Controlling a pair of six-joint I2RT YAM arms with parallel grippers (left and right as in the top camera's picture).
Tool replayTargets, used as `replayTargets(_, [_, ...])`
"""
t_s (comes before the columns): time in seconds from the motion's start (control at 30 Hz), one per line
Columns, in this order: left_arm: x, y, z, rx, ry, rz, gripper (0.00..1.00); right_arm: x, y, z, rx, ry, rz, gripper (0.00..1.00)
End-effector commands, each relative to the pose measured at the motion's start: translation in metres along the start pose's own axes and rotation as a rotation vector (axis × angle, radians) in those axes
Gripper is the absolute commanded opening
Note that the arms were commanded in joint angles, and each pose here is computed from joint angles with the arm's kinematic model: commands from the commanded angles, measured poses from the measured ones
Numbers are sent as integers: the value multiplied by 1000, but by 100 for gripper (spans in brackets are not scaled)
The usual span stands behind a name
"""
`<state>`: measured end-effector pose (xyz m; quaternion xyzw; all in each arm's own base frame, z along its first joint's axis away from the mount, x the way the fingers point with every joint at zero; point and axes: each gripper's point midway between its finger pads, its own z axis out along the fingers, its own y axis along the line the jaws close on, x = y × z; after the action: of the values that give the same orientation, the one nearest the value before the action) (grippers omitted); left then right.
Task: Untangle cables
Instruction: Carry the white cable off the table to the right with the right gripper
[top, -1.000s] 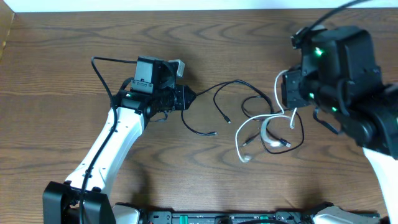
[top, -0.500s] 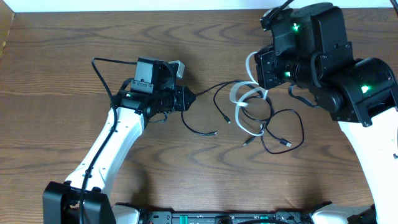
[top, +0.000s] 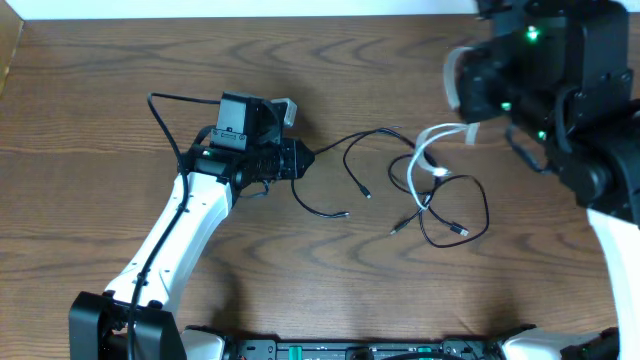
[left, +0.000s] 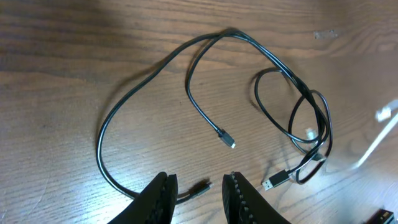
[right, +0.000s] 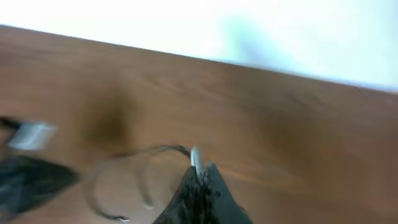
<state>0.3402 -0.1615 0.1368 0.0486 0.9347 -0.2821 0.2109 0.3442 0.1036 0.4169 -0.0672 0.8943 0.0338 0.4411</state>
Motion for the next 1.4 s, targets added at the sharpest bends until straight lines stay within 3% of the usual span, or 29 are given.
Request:
replayTargets(0.0, [4, 4, 3, -8, 17, -11, 30, 8, -66, 1, 247, 34, 124, 1])
replayTargets(0.2, [4, 4, 3, -8, 17, -11, 29, 25, -128, 8, 386, 104, 248, 1])
replayTargets(0.5, [4, 4, 3, -8, 17, -11, 29, 23, -222, -1, 508, 21, 476, 1])
replayTargets(0.93, [-1, 3, 3, -5, -4, 1, 29, 80, -360, 27, 713, 68, 797, 1])
replayTargets(1.17, [-5, 2, 3, -1, -19, 10, 29, 113, -422, -27, 1003, 79, 804, 1])
replayTargets(1.37, [-6, 2, 3, 0, -25, 13, 29, 158, -462, -84, 1151, 87, 927, 1])
